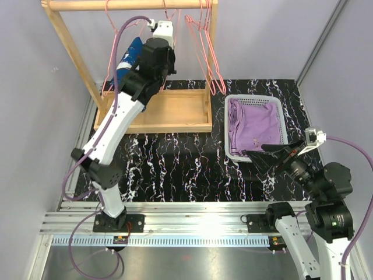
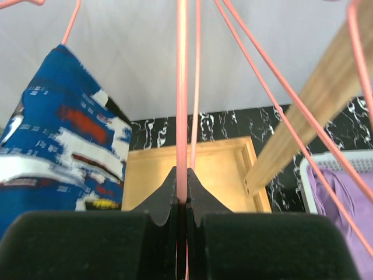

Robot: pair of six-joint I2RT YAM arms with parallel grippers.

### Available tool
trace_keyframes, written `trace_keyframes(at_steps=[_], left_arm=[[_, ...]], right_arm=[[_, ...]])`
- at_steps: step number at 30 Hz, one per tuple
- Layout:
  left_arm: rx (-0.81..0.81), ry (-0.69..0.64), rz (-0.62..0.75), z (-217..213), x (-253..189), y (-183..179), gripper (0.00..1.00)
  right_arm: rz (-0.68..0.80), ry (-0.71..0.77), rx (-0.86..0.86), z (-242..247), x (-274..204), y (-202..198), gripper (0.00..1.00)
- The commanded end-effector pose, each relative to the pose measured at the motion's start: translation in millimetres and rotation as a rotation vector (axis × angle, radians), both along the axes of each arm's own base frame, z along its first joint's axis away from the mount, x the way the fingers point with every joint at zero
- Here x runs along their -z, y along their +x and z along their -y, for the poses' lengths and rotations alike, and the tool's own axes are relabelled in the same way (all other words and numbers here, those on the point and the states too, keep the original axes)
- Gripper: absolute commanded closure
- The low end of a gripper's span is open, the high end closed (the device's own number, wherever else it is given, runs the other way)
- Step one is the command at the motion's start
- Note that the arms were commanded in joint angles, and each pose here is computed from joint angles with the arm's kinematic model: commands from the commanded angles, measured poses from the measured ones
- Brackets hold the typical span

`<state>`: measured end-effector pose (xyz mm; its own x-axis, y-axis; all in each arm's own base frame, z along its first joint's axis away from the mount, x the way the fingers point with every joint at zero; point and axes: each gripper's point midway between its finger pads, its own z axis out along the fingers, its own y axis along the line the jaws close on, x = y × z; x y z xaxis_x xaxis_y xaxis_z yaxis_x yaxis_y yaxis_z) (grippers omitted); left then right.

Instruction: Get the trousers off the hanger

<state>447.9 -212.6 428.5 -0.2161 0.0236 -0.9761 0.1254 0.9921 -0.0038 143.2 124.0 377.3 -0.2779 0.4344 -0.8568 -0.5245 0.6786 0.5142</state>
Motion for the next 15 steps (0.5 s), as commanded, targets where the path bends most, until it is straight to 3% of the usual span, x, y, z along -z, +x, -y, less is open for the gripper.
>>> trace_keyframes(at_steps=[1,6,11,12,14,15], left_arm=[[0.040,-0.009,0.033,13.0,-8.8,22.7,1.00],[0.025,-0.006,-0.030,14.1,15.7,38.2,1.00],[0.011,-0.034,-0.103,8.6,37.8,21.7,1.00],[0.012,-0.048,-0.090,4.8,29.6,14.8,0.94],[0.008,-0.059,-0.090,0.2,24.3,6.9,0.73],[0.005,-0.056,-0.093,-3.5,21.4,2.0,0.53]], right_arm=[[-0.005,0.019,-0.091,-10.9,2.4,-17.9,0.01],[0.002,-0.002,-0.130,-14.1,8.2,-28.3,0.01],[0.003,-0.049,-0.107,-9.4,13.8,-28.9,0.01],[0.000,-0.064,-0.099,-7.8,16.0,-28.7,0.01],[0.007,-0.082,-0.081,-4.9,16.0,-27.0,0.00],[-0.002,-0.086,-0.074,-3.8,17.7,-26.5,0.00]])
